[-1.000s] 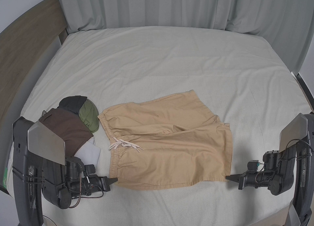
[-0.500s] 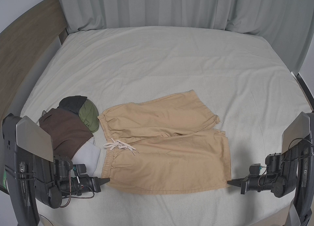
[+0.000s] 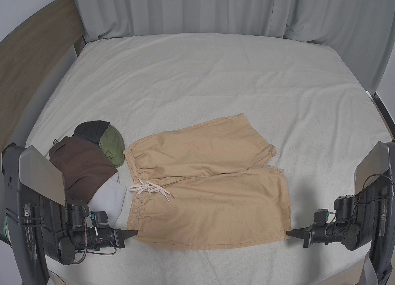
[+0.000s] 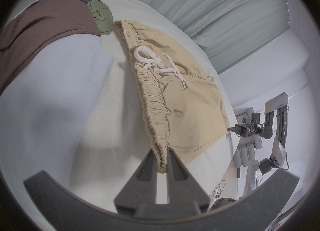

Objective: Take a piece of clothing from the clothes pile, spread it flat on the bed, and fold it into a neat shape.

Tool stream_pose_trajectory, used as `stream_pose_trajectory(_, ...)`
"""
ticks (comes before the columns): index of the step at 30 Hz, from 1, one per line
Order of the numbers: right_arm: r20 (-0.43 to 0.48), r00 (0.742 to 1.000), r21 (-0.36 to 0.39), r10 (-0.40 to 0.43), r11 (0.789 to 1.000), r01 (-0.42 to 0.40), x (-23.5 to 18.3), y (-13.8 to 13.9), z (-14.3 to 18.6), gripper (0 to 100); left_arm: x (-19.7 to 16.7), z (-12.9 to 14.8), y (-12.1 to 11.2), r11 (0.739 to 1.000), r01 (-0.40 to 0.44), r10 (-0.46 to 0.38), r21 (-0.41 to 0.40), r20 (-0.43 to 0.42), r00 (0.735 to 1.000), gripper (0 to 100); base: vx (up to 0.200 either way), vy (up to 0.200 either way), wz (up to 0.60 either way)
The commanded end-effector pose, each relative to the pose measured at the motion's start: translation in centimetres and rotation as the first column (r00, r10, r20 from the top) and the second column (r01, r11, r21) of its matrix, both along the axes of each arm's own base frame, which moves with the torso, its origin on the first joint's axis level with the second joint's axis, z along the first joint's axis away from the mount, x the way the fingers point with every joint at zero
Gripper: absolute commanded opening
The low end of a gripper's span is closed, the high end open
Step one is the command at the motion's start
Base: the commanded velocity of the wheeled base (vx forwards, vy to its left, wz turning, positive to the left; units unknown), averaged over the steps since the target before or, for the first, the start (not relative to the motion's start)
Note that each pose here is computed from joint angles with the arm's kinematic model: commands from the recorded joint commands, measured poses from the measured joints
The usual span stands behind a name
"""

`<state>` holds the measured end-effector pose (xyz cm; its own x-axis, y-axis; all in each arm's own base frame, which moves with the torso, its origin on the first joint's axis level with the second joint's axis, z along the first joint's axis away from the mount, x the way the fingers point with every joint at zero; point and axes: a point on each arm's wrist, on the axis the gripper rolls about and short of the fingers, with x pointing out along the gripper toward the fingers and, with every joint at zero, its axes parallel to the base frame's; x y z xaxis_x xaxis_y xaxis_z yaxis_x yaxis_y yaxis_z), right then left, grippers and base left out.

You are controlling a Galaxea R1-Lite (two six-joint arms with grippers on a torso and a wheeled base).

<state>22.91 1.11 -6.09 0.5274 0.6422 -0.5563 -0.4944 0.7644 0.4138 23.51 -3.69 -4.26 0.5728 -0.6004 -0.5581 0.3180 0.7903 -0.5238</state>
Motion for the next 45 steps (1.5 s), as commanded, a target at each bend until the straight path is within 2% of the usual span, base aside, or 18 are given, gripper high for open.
stream_pose_trajectory(1, -0.004, 1.0, -0.001, 0.0, 1.0, 0.0, 0.0, 0.0, -0.1, 0, 0.3, 0.0, -0.1, 1.0, 0.003, -0.003, -0.003, 0.01, 1.0, 0, 0.0, 0.0, 0.0)
stream_pose_trajectory(2, -0.007, 1.0, -0.001, 0.0, 1.0, 0.0, -0.1, 0.0, -0.1, 0, 0.3, 0.0, -0.1, 1.0, 0.003, -0.003, -0.004, 0.011, 1.0, 0, 0.0, 0.0, 0.0)
stream_pose_trajectory(3, -0.008, 1.0, -0.001, 0.0, 1.0, 0.0, -0.1, 0.0, -0.1, 100, 0.3, 0.0, -0.1, 1.0, 0.001, -0.001, -0.004, 0.011, 1.0, 100, 0.0, 0.0, 0.0)
stream_pose_trajectory(32, -0.037, 0.997, 0.044, 0.068, 0.997, -0.066, -0.2, 1.1, -0.7, 100, 0.5, -0.3, -0.2, 1.0, 0.005, -0.005, -0.001, 0.007, 1.0, 100, 0.0, 0.0, 0.0)
stream_pose_trajectory(33, -0.039, 0.997, 0.044, 0.068, 0.997, -0.066, -0.2, 1.1, -0.8, 0, 0.5, -0.3, -0.2, 1.0, 0.004, -0.004, -0.001, 0.009, 1.0, 100, 0.0, 0.0, 0.0)
stream_pose_trajectory(45, -0.028, 0.998, 0.042, 0.064, 0.997, -0.063, 0.2, 1.0, -0.9, 0, 0.5, -0.2, -0.2, 1.0, 0.003, -0.003, -0.001, 0.013, 1.0, 100, 0.0, 0.0, 0.0)
